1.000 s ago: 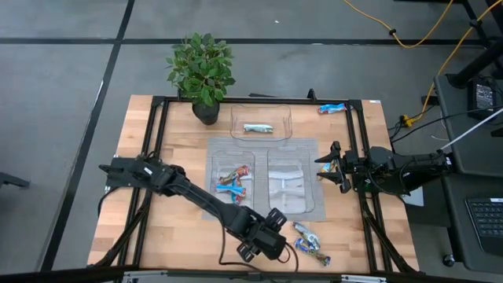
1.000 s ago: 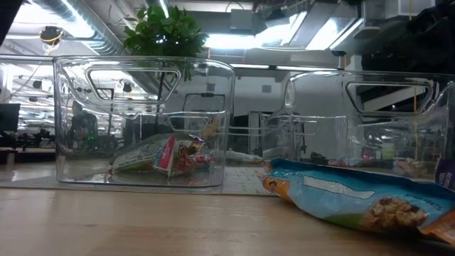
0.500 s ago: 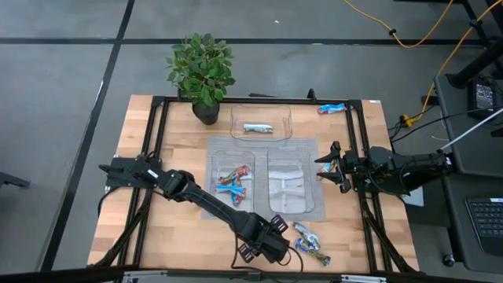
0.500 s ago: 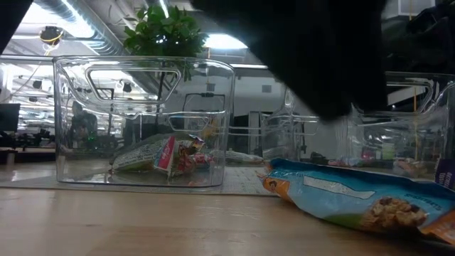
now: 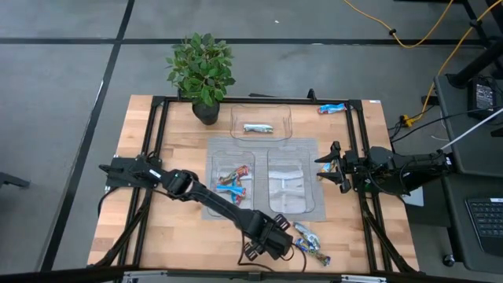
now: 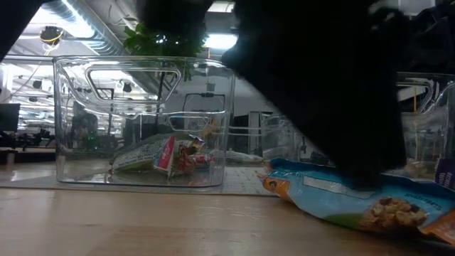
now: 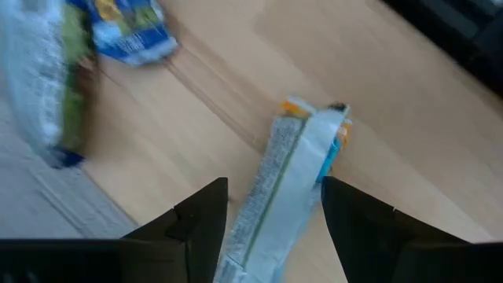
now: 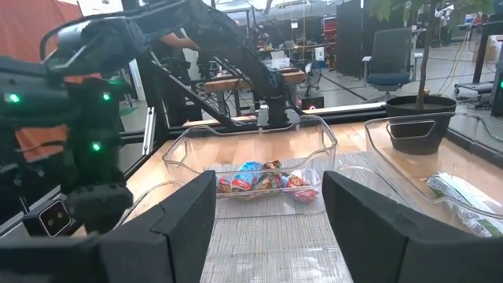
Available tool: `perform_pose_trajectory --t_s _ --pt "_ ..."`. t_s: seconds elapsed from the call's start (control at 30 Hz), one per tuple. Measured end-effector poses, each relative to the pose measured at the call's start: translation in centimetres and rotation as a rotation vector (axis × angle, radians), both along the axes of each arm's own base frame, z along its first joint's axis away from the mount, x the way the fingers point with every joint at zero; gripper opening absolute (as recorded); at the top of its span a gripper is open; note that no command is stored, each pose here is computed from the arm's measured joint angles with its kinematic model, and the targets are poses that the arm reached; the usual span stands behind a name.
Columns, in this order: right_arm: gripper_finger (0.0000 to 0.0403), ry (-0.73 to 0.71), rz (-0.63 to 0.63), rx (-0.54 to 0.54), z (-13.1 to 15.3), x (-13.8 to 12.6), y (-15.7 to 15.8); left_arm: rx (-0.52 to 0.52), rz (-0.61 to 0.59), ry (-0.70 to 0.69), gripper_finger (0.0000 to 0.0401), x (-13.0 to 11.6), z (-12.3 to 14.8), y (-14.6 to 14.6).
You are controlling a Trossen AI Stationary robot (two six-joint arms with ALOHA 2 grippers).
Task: Pick and place Granola Bars by type
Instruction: Put the yellow granola bar into the top transparent bin
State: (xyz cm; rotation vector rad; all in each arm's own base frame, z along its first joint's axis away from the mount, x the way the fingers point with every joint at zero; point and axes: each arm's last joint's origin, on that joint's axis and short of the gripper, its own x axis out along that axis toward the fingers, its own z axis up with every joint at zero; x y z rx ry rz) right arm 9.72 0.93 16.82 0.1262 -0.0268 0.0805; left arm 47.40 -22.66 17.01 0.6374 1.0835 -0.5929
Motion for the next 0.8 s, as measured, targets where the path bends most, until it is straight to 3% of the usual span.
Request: perform_pose_trajectory --t_s 0.37,0.8 --pt "0.0236 0.000 0.000 0.001 -0.01 0.00 0.00 -0.027 0.057 0.030 0.0176 -0.04 -0.84 0.24" --pt "0.0236 0.000 0.000 0.000 0.00 0.00 0.00 -0.102 0.134 0.068 0.0053 -0.06 -0.84 0.22"
